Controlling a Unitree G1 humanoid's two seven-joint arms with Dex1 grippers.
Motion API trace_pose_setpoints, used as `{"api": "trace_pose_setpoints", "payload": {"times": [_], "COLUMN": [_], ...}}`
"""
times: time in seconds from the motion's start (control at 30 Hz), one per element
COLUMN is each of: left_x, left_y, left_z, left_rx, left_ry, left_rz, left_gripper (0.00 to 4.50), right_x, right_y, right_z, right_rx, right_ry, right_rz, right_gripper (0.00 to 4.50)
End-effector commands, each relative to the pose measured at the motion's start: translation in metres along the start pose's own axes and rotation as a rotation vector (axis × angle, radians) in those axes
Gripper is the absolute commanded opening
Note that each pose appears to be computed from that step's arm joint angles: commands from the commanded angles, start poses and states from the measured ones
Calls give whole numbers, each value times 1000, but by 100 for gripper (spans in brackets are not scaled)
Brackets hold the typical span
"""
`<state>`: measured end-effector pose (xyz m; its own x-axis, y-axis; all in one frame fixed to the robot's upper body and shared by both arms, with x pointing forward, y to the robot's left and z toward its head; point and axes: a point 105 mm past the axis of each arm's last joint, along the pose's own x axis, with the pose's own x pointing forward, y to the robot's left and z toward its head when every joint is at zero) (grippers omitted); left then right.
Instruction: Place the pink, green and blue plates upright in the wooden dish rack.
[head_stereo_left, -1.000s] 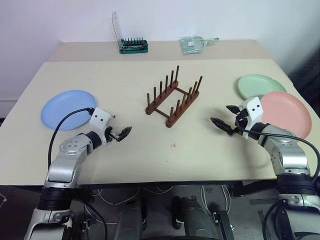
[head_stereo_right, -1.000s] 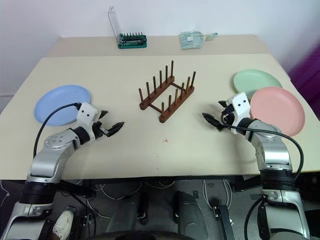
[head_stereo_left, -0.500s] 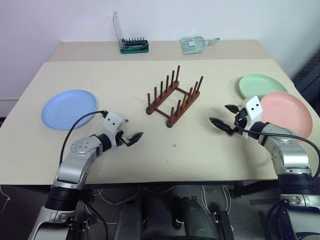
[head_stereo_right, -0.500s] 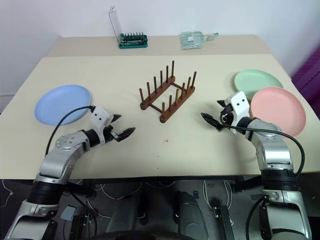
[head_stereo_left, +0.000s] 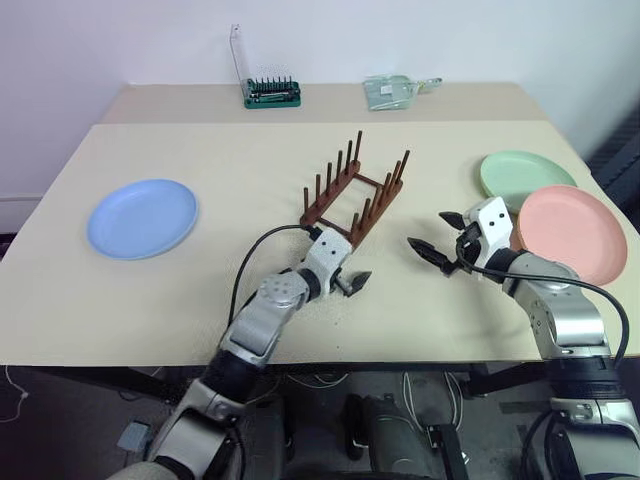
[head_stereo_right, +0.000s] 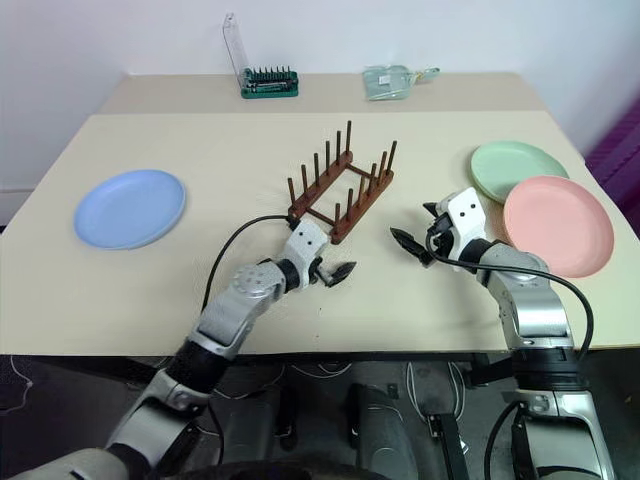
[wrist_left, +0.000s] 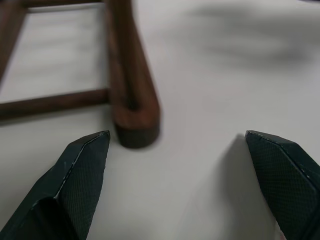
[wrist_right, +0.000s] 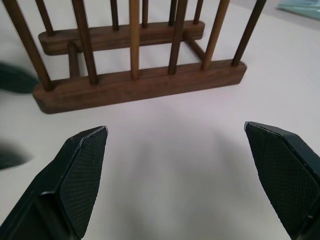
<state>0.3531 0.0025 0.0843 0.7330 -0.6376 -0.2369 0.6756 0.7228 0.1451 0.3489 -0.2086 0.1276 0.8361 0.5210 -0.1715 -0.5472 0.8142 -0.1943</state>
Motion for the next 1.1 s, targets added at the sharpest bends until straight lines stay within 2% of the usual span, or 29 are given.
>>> {"api": "trace_pose_setpoints", "payload": {"times": [0.03, 0.23, 0.27, 0.33, 0.47, 0.53, 0.73, 0.87, 1.1], "left_x": [-1, 5, 6, 7, 11, 11, 8, -11, -19], "left_y": [22, 23, 22, 21, 18, 18, 19, 13, 31], "left_z": [-9, -1, 0, 0, -2, -5, 5, 24, 16], "left_rx": [26, 33, 33, 37, 55, 57, 72, 246, 306], "left_ry": [40, 21, 15, 10, 23, 28, -37, -163, -107], "left_rz": [90, 60, 47, 37, 24, 19, -48, -319, -524], "left_gripper": [445, 445, 422, 358, 155, 76, 76, 76, 76], "right_x": [-4, 3, 4, 5, 5, 3, -7, -23, -32], "right_y": [-3, 0, 1, 2, 2, 2, 4, 15, 14], "right_z": [14, 14, 15, 15, 15, 14, 8, -11, -13], "right_rx": [-25, -23, -23, -24, -29, -31, -44, -94, -106], "right_ry": [-51, -55, -57, -59, -58, -57, -23, 98, 130], "right_rz": [-21, -14, -12, -10, -10, -13, -8, 84, 85], "right_gripper": [448, 448, 450, 450, 450, 450, 450, 450, 450]}}
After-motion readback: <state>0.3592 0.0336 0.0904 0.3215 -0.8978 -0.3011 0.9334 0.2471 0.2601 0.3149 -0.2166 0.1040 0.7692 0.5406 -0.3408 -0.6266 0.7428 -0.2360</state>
